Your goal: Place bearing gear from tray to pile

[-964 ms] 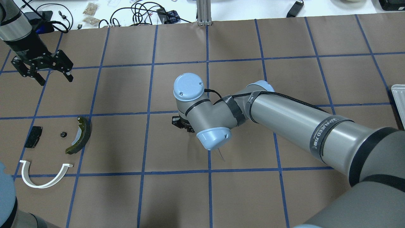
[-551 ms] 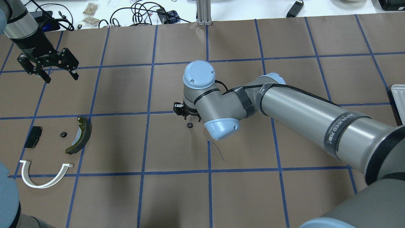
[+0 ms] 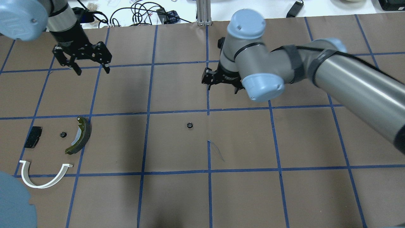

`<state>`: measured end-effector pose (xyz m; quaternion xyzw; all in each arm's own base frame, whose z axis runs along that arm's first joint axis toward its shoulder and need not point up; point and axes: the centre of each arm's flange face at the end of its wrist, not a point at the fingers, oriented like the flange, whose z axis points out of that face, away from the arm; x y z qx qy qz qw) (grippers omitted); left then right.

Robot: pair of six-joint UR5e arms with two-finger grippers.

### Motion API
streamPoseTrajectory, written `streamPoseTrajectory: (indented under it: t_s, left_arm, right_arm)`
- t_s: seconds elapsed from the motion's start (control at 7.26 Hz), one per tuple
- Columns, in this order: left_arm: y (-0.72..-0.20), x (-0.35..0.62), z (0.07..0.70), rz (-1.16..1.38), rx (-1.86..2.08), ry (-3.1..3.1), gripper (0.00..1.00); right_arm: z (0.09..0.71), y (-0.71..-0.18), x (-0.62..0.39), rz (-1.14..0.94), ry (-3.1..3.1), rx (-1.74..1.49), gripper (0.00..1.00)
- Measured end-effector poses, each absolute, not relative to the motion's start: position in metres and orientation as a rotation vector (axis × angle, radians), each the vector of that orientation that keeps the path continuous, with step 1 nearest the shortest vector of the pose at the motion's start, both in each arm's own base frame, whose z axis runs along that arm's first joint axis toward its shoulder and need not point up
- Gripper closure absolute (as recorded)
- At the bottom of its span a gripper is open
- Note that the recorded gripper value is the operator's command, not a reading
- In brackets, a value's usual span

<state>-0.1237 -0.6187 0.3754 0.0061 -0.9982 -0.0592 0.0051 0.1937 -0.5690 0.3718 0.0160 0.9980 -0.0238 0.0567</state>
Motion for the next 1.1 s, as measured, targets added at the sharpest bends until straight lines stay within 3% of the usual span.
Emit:
streamPoseTrajectory:
  t_s: [0.41,0.83,1.1]
  left_arm:
    - [-0.587,-0.250,0.314,-0.083,0.010,-3.131,0.00]
    - [-0.540,-0.294,0.233,-0.026,-0.026,-3.124,0.00]
    - [-0.522,-0.300,0.208,-0.055,-0.049,-3.126,0.15]
  right_arm:
    - [0.467,-0.513,0.109,-0.005,3.088,0.024,0.00]
    - [0.496,-0.486,0.126,-0.045,3.145,0.098,0.00]
    - [0.496,-0.485,0.148,-0.047,3.146,0.111,0.00]
